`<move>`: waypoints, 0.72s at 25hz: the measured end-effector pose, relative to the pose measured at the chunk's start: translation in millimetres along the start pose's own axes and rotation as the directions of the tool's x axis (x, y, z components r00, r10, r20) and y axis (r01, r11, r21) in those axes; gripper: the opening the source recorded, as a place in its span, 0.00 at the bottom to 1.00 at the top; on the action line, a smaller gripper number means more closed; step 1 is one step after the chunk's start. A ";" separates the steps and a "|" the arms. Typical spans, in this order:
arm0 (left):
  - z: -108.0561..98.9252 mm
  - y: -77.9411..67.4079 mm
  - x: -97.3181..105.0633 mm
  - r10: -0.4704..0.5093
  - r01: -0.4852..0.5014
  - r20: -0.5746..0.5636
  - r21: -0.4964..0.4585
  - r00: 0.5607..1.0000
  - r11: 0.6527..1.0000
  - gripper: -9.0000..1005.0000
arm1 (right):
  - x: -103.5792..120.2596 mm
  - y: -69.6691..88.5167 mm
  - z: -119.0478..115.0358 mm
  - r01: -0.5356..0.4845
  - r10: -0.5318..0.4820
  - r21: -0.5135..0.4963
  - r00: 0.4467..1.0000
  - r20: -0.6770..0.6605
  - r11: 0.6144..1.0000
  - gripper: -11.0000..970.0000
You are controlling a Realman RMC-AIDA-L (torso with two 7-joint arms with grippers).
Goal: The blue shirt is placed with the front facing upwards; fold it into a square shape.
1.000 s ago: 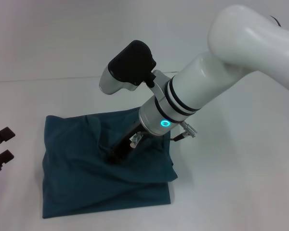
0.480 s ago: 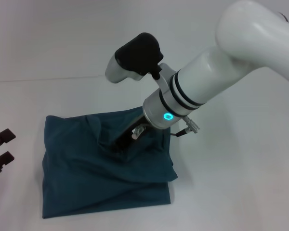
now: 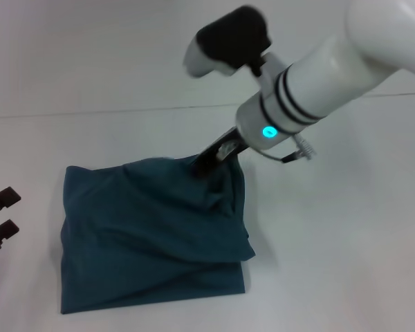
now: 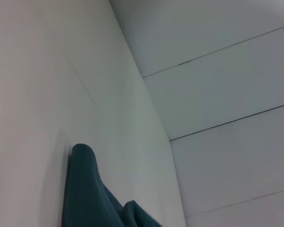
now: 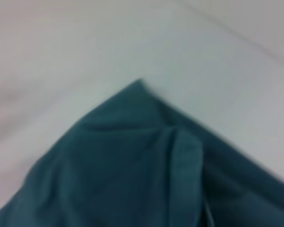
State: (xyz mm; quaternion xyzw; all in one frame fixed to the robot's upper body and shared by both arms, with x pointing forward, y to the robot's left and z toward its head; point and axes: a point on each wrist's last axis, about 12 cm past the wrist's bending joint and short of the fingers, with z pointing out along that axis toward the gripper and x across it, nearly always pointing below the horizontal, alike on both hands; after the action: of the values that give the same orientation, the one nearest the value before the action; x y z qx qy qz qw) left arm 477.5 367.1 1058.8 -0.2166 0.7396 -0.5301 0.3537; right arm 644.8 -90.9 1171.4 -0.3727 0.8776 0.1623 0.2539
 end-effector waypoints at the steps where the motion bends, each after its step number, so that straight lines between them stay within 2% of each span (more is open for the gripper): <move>1: -0.1 0.0 0.0 0.000 0.000 0.001 0.000 1.000 1.000 0.93 | 0.0 -2.4 -4.2 -0.009 0.009 0.012 1.000 0.010 1.000 0.04; 6: 1.1 -0.5 -0.1 0.003 -0.003 -0.003 0.002 1.000 1.000 0.93 | -0.1 -13.5 -15.6 -0.040 0.039 0.046 0.998 0.040 0.998 0.04; 18: 2.1 -0.7 0.5 0.003 -0.003 -0.005 0.004 1.000 1.000 0.93 | 4.1 -37.9 -21.8 -0.107 0.100 0.186 0.994 0.048 0.977 0.04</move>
State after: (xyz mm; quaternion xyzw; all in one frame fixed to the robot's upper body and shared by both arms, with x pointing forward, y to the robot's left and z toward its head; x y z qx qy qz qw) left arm 478.7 365.2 1058.9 -0.2136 0.7397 -0.5314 0.3532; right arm 663.3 -128.9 1183.3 -0.2977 0.9022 0.0990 0.2960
